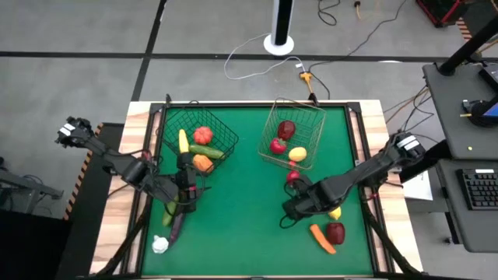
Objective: Sort produce into baskets
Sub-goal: Put the left yellow lemon into the gold wire basket
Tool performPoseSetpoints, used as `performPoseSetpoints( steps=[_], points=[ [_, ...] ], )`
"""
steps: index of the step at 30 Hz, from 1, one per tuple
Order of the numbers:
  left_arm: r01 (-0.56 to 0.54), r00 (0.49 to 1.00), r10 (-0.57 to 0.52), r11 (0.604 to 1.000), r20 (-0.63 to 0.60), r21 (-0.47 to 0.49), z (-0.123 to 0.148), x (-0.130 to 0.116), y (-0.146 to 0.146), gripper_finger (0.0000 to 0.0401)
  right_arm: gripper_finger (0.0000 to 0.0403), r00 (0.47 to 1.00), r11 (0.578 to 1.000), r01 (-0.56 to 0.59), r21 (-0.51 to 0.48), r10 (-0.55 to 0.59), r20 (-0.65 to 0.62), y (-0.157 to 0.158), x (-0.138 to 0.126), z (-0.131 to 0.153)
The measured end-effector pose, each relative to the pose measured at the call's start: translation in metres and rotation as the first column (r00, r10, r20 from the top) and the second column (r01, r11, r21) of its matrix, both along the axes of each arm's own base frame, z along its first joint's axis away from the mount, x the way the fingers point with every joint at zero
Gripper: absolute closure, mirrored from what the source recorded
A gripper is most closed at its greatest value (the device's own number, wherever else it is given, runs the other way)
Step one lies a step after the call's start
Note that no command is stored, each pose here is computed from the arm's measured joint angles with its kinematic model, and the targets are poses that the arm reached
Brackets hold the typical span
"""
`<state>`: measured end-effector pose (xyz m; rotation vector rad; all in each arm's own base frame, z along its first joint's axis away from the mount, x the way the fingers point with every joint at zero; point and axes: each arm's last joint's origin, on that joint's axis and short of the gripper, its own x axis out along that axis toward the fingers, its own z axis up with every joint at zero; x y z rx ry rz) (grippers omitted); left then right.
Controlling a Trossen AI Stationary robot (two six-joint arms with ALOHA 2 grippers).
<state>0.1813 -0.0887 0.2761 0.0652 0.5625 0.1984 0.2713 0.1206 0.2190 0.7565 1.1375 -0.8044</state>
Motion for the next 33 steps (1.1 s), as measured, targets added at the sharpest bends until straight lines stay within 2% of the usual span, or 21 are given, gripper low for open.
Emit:
performPoseSetpoints(
  steps=[3,6,11,14,18,21,26,33],
  points=[
    [-0.018,1.000,0.018,1.000,-0.006,-0.020,-0.005,-0.001,0.000,0.0214,0.0251,0.995,0.996,-0.023,-0.086,0.031,0.090,-0.009,0.004,0.019],
    [-0.035,0.999,0.035,0.998,-0.007,-0.042,-0.010,-0.001,0.001,0.0214,0.0251,0.983,0.972,-0.030,-0.232,0.070,0.168,-0.022,0.007,0.037],
    [-0.050,0.999,0.049,0.997,-0.013,-0.059,-0.014,-0.002,0.001,0.0214,0.0251,0.971,0.877,0.021,-0.481,0.096,0.218,-0.049,0.011,0.060],
    [-0.050,0.999,0.050,0.997,-0.006,-0.064,-0.014,-0.001,0.001,0.0214,0.0251,0.980,0.823,0.048,-0.565,0.071,0.187,-0.073,0.014,0.064],
    [-0.049,0.999,0.050,0.996,0.009,-0.074,-0.013,0.000,0.000,0.0214,0.0250,0.994,0.800,0.060,-0.597,0.006,0.108,-0.111,0.019,0.060],
    [-0.050,0.999,0.051,0.995,0.016,-0.081,-0.012,0.000,0.000,0.0214,0.0250,0.997,0.800,0.080,-0.595,-0.062,0.051,-0.138,0.020,0.051],
    [-0.063,0.998,0.066,0.992,0.025,-0.108,-0.012,0.000,0.000,0.0214,0.0244,0.990,0.841,0.118,-0.529,-0.138,0.001,-0.174,0.017,0.043],
    [-0.080,0.996,0.084,0.987,0.029,-0.138,-0.012,0.000,0.000,0.0214,0.0189,0.986,0.878,0.123,-0.462,-0.160,-0.041,-0.195,0.012,0.038]
  ],
)
